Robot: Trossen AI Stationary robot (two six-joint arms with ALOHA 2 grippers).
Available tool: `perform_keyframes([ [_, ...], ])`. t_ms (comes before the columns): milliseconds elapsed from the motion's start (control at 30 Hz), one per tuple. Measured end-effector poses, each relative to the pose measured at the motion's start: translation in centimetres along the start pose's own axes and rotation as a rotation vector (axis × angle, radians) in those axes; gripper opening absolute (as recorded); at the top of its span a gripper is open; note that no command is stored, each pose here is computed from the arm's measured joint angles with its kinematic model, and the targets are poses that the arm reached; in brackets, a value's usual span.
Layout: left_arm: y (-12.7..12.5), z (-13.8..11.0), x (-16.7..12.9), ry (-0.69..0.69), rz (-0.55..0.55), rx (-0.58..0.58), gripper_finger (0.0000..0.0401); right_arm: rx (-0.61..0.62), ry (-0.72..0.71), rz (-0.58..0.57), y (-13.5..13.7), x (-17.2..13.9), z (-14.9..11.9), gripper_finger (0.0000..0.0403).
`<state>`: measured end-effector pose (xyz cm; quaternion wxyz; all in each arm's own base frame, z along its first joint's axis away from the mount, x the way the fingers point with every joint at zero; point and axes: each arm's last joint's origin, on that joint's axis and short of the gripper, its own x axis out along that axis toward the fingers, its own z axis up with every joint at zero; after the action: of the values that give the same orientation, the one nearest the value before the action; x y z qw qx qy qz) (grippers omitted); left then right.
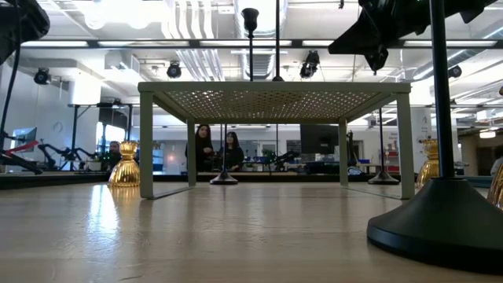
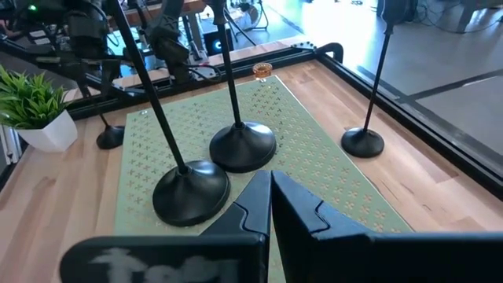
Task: Pick & Place candle stick holders
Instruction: Put the black candle holder on the shelf
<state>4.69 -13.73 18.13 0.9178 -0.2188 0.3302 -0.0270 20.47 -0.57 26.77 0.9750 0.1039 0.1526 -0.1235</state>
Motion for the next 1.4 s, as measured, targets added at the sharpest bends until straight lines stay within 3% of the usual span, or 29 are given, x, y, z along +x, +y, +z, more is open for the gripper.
perform_keyframes([
  [233, 1.0, -1.0, 1.1, -0.101, -0.023, 0.065, 0.0021, -0.021, -0.016, 0.004, 0.0, 0.0, 0.2, 0.0008],
  [533, 0.4, -0.3, 0.7, -0.160, -0.046, 0.065, 0.0016, -0.021, -0.017, 0.004, 0.0, 0.0, 0.2, 0.0008],
  [767, -1.7, 3.8, -2.4, -0.205, -0.074, 0.120, 0.0016, -0.025, -0.017, 0.005, 0.0, 0.0, 0.2, 0.0008],
  [1033, -2.9, 9.2, -5.3, -0.230, -0.009, 0.175, 0.0016, -0.038, -0.013, 0.016, 0.1, -0.2, 0.2, 0.0008],
  [1200, -3.8, 12.4, -5.2, -0.234, 0.041, 0.282, 0.0016, -0.023, 0.016, 0.086, 0.5, -0.8, 0.9, 0.0008],
  [1400, -4.5, 15.6, -3.8, -0.275, 0.109, 0.402, 0.0016, -0.102, 0.100, 0.146, 2.1, -2.1, 2.1, 0.0008],
])
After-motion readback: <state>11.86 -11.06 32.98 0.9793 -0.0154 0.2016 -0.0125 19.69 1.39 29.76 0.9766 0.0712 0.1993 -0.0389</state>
